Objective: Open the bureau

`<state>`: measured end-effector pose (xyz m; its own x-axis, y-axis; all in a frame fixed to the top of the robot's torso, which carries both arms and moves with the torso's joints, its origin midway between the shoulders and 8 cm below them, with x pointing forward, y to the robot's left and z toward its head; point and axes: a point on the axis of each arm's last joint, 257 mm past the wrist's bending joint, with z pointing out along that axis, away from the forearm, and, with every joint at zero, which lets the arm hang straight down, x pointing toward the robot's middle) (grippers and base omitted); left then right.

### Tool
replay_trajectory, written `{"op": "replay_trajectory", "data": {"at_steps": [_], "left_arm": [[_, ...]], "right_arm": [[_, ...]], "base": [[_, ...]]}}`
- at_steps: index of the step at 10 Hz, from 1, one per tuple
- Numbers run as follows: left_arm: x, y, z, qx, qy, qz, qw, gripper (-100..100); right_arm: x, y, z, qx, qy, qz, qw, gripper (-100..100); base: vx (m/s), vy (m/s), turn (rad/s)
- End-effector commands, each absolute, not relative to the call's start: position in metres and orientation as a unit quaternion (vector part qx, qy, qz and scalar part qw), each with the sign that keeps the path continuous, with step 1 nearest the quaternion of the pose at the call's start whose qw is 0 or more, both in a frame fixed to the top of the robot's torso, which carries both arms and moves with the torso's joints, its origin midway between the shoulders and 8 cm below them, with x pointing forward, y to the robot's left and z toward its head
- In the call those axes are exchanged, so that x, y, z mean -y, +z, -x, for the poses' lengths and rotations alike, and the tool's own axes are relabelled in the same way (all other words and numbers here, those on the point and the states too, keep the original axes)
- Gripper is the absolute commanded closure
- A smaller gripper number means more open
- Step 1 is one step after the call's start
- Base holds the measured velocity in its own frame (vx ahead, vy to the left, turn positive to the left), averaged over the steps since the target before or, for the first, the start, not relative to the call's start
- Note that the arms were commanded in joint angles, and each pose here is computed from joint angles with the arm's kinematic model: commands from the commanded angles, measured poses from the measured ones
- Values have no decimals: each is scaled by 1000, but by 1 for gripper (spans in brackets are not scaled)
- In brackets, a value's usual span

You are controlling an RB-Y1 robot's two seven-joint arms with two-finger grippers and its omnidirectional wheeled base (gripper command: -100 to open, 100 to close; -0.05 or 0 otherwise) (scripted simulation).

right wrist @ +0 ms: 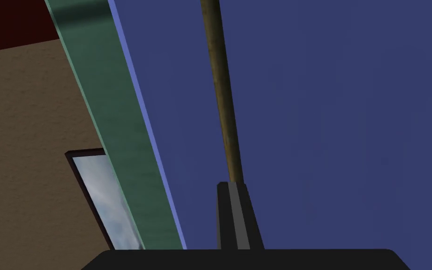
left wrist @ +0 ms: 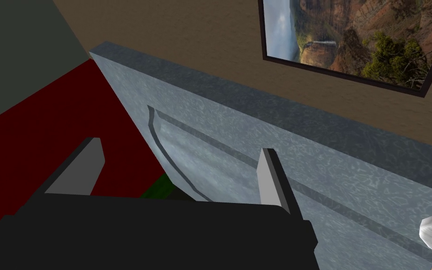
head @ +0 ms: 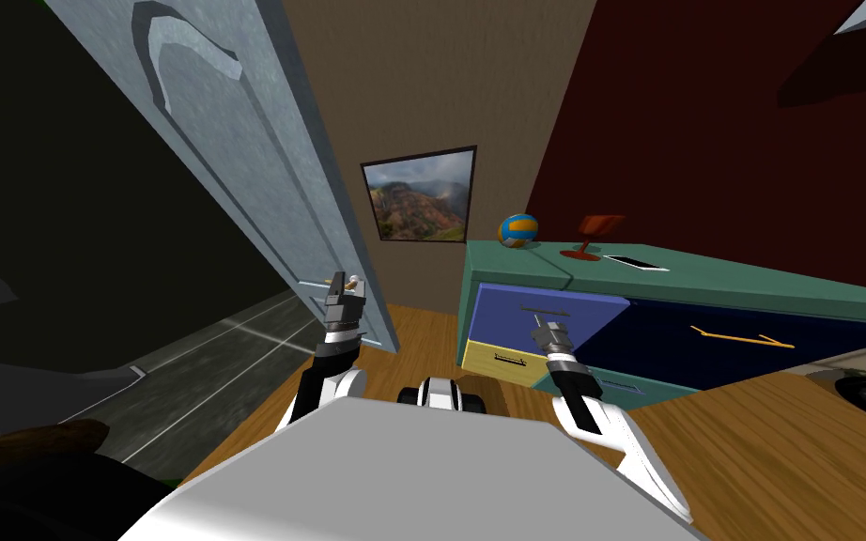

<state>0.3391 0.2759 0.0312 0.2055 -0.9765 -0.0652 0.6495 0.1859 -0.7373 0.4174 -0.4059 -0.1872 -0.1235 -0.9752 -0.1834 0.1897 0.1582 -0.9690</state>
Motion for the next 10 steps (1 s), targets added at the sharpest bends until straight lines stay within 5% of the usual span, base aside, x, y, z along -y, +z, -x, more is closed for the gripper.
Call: {"op": "replay_trajectory", "data": {"at_steps": [1,10], "left_arm": [[-276,31,-339,-277,-566,295,718,0],[-276,31,-339,-278,-566,295,718,0]], "right_arm": [[411,-179,-418,-509,-544,394,538,-100],[409,-174,-418,-509,-559,388,527,-100]], "base": [[18,25,-8],[50,41,8]]}}
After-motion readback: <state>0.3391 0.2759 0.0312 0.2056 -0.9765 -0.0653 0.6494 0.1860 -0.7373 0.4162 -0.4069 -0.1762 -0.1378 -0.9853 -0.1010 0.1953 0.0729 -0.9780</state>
